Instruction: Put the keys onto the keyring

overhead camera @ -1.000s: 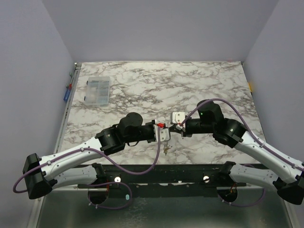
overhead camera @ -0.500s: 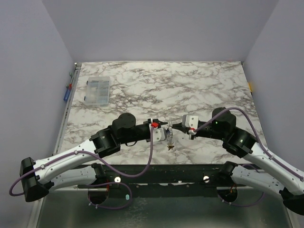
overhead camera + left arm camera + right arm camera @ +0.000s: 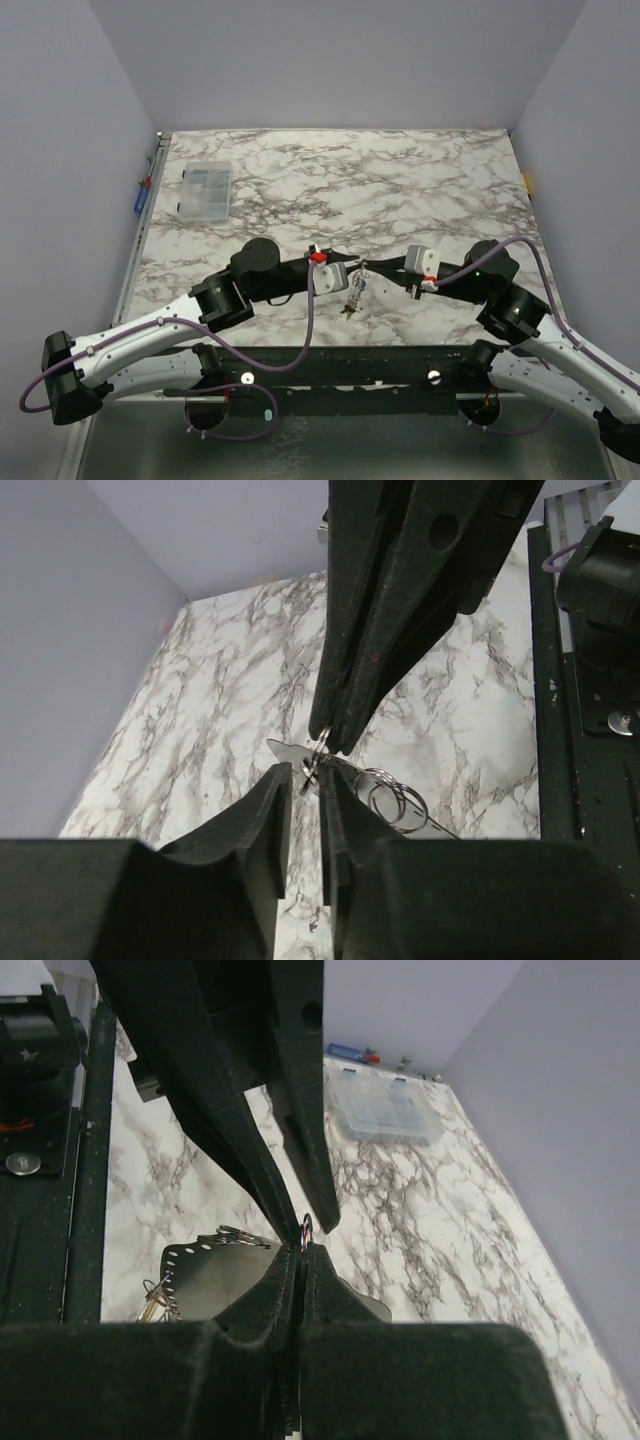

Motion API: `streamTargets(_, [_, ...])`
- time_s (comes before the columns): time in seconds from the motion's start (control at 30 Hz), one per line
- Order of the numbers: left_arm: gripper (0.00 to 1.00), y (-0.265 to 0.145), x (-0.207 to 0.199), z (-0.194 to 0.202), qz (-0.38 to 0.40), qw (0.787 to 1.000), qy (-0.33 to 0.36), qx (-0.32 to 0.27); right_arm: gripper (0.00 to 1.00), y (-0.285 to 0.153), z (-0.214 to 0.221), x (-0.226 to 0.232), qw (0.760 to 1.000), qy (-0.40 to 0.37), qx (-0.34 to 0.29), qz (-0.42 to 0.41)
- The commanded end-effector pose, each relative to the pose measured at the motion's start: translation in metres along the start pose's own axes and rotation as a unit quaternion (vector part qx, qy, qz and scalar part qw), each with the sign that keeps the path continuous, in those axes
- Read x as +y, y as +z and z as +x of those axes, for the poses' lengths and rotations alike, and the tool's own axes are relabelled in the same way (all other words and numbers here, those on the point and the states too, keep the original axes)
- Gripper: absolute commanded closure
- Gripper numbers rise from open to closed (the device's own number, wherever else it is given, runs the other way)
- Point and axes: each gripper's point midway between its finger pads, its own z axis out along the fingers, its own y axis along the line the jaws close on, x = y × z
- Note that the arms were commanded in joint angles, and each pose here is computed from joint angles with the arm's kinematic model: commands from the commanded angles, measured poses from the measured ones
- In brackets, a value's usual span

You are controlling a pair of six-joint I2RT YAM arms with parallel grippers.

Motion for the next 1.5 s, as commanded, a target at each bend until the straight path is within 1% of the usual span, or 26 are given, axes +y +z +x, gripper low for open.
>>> streamTargets(0.0, [0.86, 0.004, -0.003, -0.003, 0.002, 1.000, -0.011, -0.017, 0.99, -0.003, -0.037, -0.007, 0.997, -0.009, -0.069, 0.013])
streamTargets(0.03, [0.90, 0.004, -0.003, -0.003, 0.001, 1.000, -0.011, -0.018, 1.00, -0.003, -0.038, -0.008, 0.997, -0.010, -0.071, 0.014])
streamTargets(0.1, [0.94, 0.003, -0.003, -0.002, 0.000, 1.000, -0.013, -0.016, 0.99, -0.005, -0.040, -0.009, 0.997, -0.010, -0.074, 0.019])
streamTargets(0.17, [0.95, 0.002, -0.003, -0.003, -0.001, 1.000, -0.015, -0.018, 0.99, -0.007, -0.042, -0.011, 0.996, -0.011, -0.080, 0.028])
streamTargets(0.27, [0.95, 0.001, -0.003, -0.002, -0.003, 1.000, -0.018, -0.020, 1.00, -0.010, -0.048, -0.014, 0.995, -0.010, -0.095, 0.040])
streamTargets(0.5, [0.92, -0.003, -0.001, 0.000, -0.019, 0.999, -0.027, -0.026, 0.99, -0.012, -0.058, -0.016, 0.992, -0.004, -0.121, 0.048])
streamTargets(0.6, [0.89, -0.003, -0.002, 0.001, -0.021, 0.999, -0.030, -0.028, 0.99, -0.014, -0.062, -0.017, 0.991, -0.004, -0.127, 0.051])
streamTargets(0.83, [0.87, -0.004, -0.004, 0.004, -0.020, 0.999, -0.031, -0.028, 1.00, -0.017, -0.067, -0.018, 0.990, -0.004, -0.133, 0.054])
streamTargets(0.9, [0.87, -0.004, -0.003, 0.004, -0.021, 0.999, -0.029, -0.029, 0.99, -0.016, -0.066, -0.017, 0.990, -0.002, -0.131, 0.052])
streamTargets(1.0, [0.91, -0.003, -0.003, 0.001, -0.021, 0.999, -0.030, -0.035, 0.99, -0.015, -0.064, -0.015, 0.990, 0.000, -0.130, 0.046])
streamTargets(1.07, [0.90, -0.004, -0.002, -0.001, -0.023, 0.999, -0.030, -0.038, 0.99, -0.013, -0.063, -0.015, 0.991, 0.001, -0.127, 0.044])
streamTargets(1.1, [0.87, -0.004, -0.001, -0.002, -0.024, 0.999, -0.028, -0.039, 0.99, -0.013, -0.063, -0.015, 0.991, 0.001, -0.126, 0.044])
streamTargets(1.2, [0.71, -0.007, 0.001, -0.008, -0.027, 0.998, -0.023, -0.046, 0.99, -0.013, -0.062, -0.014, 0.991, 0.003, -0.124, 0.041])
streamTargets(1.27, [0.65, -0.011, 0.001, -0.010, -0.026, 0.999, -0.017, -0.043, 0.99, -0.013, -0.062, -0.013, 0.992, 0.002, -0.123, 0.040])
streamTargets(1.37, [0.60, -0.015, 0.001, -0.011, -0.020, 0.999, -0.008, -0.029, 0.99, -0.013, -0.061, -0.011, 0.992, 0.001, -0.118, 0.031])
streamTargets(1.47, [0.62, -0.018, 0.000, -0.016, -0.012, 0.999, -0.007, -0.029, 0.99, -0.012, -0.058, -0.008, 0.994, 0.001, -0.109, 0.021])
